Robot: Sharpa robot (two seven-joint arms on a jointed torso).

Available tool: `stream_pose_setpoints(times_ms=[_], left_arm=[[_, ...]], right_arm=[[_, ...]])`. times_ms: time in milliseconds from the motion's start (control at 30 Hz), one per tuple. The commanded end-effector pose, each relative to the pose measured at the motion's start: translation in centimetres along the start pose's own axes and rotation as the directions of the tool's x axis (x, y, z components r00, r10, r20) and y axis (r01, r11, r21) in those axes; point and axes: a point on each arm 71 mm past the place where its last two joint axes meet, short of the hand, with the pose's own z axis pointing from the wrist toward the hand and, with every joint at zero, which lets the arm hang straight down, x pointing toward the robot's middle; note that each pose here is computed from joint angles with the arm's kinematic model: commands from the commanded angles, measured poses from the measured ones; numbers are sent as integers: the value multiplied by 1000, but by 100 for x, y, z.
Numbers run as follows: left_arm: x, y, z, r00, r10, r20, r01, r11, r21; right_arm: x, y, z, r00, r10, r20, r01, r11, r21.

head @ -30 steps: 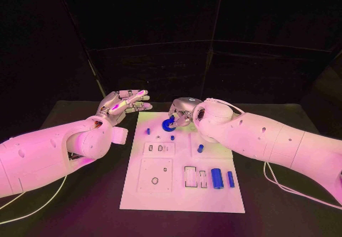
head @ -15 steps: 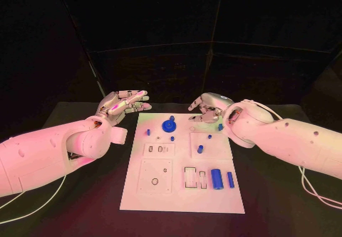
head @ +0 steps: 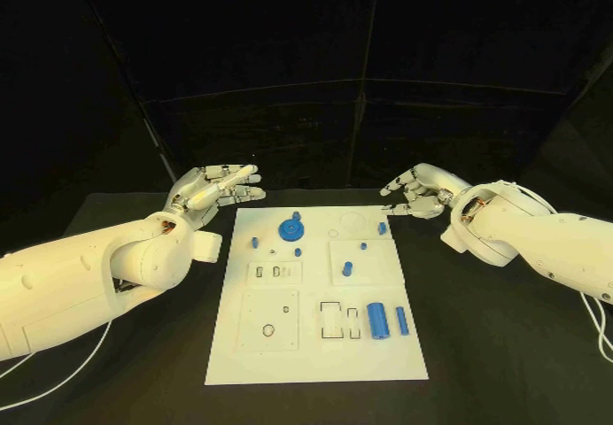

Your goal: Assemble the parts on the task board

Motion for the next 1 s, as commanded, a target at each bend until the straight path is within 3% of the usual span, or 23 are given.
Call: stream_pose_setpoints(times_ms=[33,567,1000], left_arm=[[28,-3,12,1000,-9,-19,10,1000,6],[50,22,38,1000,-11,-23,12,1000,4],[46,29,43,1000,-11,-22,11,1000,3]], right_arm=[[21,-60,7,998,37,-48,-38,999,-24],[250,-332,45,993,45,-109,-42,999,33],[323,-349,75,991,42,-128,-37,998,41]])
